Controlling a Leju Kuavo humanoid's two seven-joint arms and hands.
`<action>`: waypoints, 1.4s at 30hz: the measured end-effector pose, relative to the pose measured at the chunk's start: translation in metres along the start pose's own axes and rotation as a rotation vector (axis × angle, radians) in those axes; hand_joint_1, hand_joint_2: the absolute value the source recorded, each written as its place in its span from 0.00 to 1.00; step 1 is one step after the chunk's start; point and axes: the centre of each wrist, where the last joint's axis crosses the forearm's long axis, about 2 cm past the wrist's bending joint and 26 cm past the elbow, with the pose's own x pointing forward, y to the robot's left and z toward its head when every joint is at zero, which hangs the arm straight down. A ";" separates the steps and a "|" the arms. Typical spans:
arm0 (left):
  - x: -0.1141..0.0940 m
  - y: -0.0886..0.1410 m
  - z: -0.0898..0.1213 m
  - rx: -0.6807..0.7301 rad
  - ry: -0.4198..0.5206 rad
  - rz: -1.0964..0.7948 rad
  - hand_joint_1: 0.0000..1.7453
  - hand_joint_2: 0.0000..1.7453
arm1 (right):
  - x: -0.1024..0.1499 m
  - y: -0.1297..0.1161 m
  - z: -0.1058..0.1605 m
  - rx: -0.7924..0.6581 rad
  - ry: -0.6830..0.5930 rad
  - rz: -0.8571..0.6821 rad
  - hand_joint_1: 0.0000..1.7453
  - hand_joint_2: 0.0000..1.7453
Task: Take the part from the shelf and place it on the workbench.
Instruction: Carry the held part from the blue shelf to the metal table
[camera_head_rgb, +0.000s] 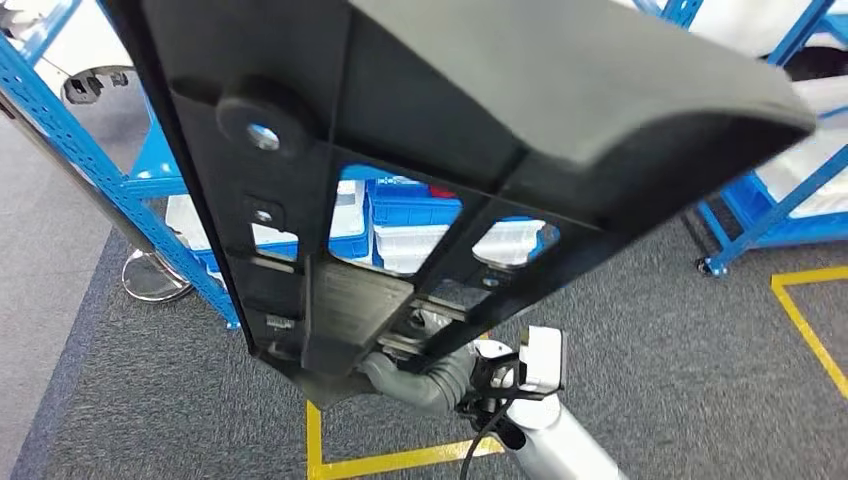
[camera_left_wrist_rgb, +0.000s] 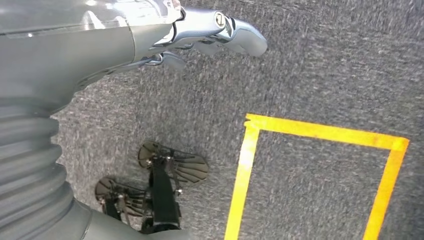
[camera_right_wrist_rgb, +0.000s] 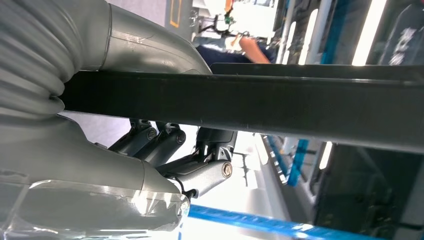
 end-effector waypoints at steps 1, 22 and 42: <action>0.000 0.000 0.000 0.001 0.003 0.000 0.00 1.00 | 0.000 0.000 0.000 0.001 -0.002 -0.004 1.00 1.00; -0.003 0.004 0.001 0.013 0.043 0.014 0.00 1.00 | 0.000 0.001 0.014 -0.009 0.017 -0.007 1.00 1.00; -0.006 0.015 0.002 0.072 0.163 -0.007 0.00 1.00 | 0.007 -0.004 0.024 -0.030 0.033 0.263 1.00 1.00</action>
